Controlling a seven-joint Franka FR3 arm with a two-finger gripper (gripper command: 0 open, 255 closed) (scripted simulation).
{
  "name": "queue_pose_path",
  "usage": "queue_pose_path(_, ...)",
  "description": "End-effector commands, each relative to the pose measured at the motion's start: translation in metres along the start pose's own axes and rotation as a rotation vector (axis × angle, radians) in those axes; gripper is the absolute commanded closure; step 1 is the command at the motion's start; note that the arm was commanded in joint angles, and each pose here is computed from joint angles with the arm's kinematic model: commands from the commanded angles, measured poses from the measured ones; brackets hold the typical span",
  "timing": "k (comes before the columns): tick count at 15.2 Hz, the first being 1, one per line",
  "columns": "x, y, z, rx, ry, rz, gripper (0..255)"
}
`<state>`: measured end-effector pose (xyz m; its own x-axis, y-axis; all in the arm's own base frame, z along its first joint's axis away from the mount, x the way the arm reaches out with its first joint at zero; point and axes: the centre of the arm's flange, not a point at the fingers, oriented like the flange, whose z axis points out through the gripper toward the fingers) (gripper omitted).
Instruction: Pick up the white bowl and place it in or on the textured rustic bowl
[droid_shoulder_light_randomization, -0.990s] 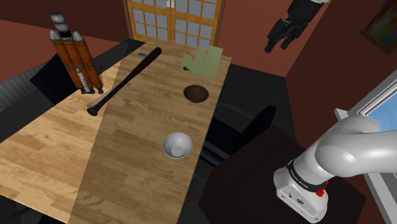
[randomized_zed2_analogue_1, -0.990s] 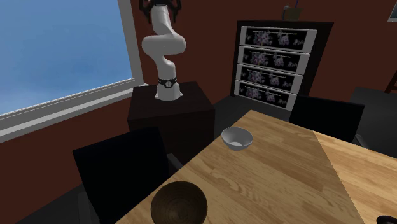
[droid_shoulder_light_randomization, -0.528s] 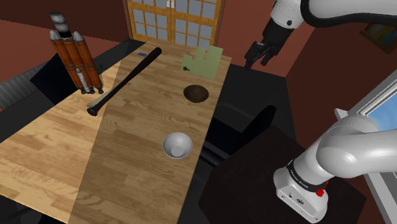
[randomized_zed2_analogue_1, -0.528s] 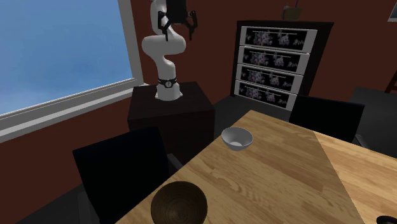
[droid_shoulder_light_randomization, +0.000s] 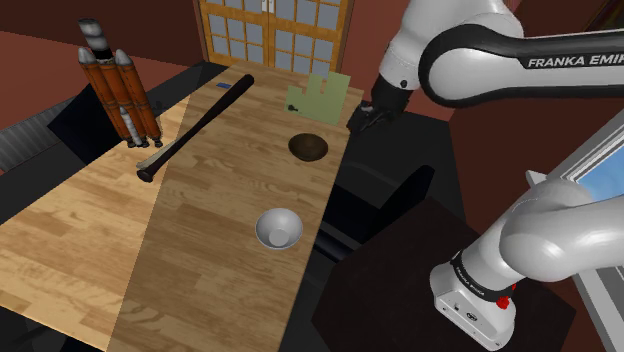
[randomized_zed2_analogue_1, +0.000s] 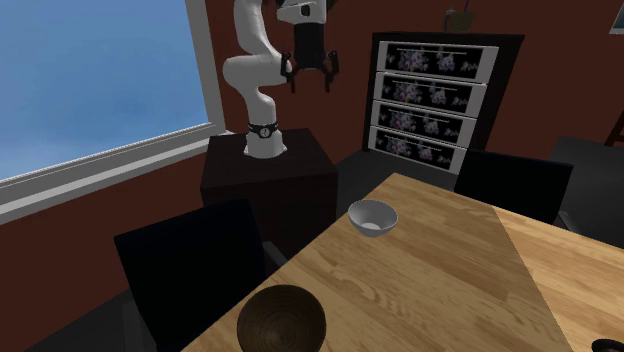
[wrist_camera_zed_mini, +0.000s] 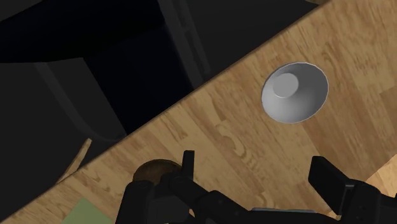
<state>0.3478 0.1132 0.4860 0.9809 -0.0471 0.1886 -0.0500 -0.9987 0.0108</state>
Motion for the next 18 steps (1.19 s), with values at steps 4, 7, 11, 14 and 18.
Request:
queue_pose_path(4, 0.002, -0.043, 0.052, -0.011, 0.004, -0.008, 0)
queue_pose_path(7, 0.002, -0.071, 0.081, -0.018, 0.006, -0.013, 0)
queue_pose_path(11, 0.001, -0.107, 0.121, -0.027, 0.009, -0.02, 0)
queue_pose_path(14, 0.001, -0.134, 0.151, -0.034, 0.01, -0.026, 0)
queue_pose_path(18, 0.0, -0.169, 0.192, -0.043, 0.013, -0.033, 0)
